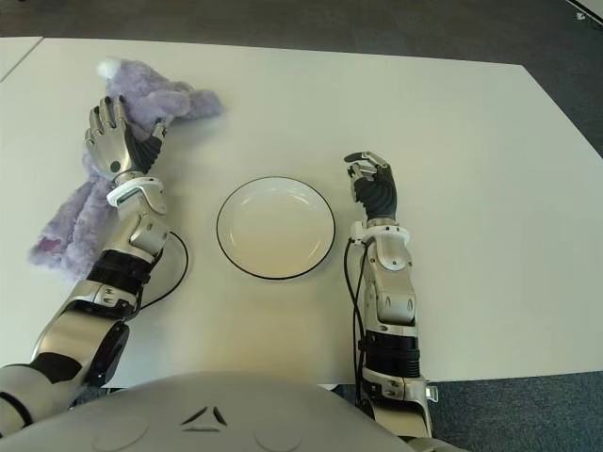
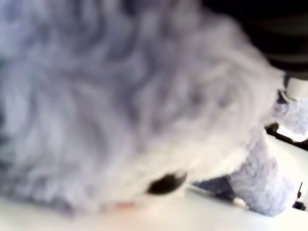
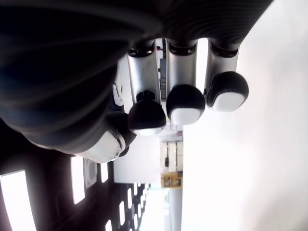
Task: Put the doll into the plate.
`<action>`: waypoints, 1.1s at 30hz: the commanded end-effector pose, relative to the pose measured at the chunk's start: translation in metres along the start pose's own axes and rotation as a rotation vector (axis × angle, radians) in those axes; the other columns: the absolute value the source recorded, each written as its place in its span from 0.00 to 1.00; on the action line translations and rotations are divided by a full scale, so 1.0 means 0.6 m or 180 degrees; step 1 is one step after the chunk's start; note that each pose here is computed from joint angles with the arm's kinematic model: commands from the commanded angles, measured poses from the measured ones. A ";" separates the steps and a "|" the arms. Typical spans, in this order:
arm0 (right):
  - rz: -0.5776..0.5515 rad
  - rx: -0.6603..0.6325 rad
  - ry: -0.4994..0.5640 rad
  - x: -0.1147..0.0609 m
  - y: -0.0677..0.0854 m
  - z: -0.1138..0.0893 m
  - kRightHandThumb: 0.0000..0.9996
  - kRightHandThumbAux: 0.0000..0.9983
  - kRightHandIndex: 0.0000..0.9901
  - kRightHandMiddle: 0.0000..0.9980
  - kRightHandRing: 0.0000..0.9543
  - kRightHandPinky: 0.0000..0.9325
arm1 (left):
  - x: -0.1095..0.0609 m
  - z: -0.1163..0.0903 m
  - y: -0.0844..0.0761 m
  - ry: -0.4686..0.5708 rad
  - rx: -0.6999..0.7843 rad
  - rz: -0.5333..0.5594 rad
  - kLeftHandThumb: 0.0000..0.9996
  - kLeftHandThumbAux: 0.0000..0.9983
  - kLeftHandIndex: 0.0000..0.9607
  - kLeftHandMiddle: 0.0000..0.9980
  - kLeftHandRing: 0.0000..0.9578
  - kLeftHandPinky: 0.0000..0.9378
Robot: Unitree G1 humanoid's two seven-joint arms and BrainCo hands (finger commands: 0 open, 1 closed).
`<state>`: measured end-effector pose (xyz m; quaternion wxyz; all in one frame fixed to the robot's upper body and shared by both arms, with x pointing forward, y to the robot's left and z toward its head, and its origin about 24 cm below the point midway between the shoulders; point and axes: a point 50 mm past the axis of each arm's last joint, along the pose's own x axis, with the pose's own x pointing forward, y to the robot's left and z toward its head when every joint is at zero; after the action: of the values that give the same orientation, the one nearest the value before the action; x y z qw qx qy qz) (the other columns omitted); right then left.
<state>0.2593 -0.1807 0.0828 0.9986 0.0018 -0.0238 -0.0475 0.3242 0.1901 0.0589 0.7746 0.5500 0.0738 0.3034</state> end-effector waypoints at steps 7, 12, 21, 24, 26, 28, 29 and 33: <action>-0.0026 0.0049 0.0057 -0.005 -0.004 -0.007 0.72 0.71 0.45 0.88 0.92 0.96 | -0.018 -0.008 -0.037 0.0460 0.0326 -0.0404 0.36 0.12 0.00 0.00 0.00 0.05; -0.0027 0.0035 0.0040 -0.004 -0.003 -0.006 0.72 0.71 0.45 0.89 0.93 0.96 | -0.009 -0.007 -0.037 0.0500 0.0224 -0.0296 0.47 0.19 0.01 0.05 0.10 0.24; -0.0027 0.0035 0.0029 -0.003 -0.003 -0.006 0.72 0.71 0.45 0.89 0.93 0.96 | 0.003 -0.002 -0.041 0.0060 0.0001 -0.0158 0.80 0.33 0.28 0.36 0.53 0.65; -0.0036 0.0036 0.0020 -0.003 -0.003 -0.006 0.72 0.71 0.45 0.89 0.93 0.96 | 0.006 -0.001 -0.042 -0.0156 -0.0011 -0.0210 0.85 0.35 0.41 0.48 0.62 0.71; -0.0036 0.0036 0.0011 -0.003 -0.003 -0.005 0.72 0.71 0.45 0.89 0.93 0.96 | 0.008 0.000 -0.043 -0.0264 -0.0013 -0.0254 0.87 0.36 0.48 0.55 0.68 0.75; -0.0036 0.0036 0.0007 -0.003 -0.003 -0.005 0.72 0.71 0.45 0.89 0.93 0.96 | 0.008 0.000 -0.043 -0.0310 -0.0014 -0.0271 0.89 0.37 0.54 0.60 0.72 0.78; -0.0036 0.0036 0.0001 -0.003 -0.003 -0.005 0.72 0.71 0.45 0.89 0.93 0.96 | 0.009 0.000 -0.043 -0.0328 -0.0016 -0.0284 0.90 0.38 0.56 0.62 0.73 0.79; -0.0049 0.0025 -0.0028 -0.004 -0.004 -0.004 0.72 0.71 0.45 0.89 0.93 0.96 | 0.010 0.002 -0.044 -0.0356 -0.0084 -0.0379 0.96 0.55 0.65 0.53 0.79 0.81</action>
<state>0.2589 -0.1818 0.0849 0.9982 0.0024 -0.0327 -0.0498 0.3490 0.1918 0.0660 0.7803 0.5585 -0.0023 0.2815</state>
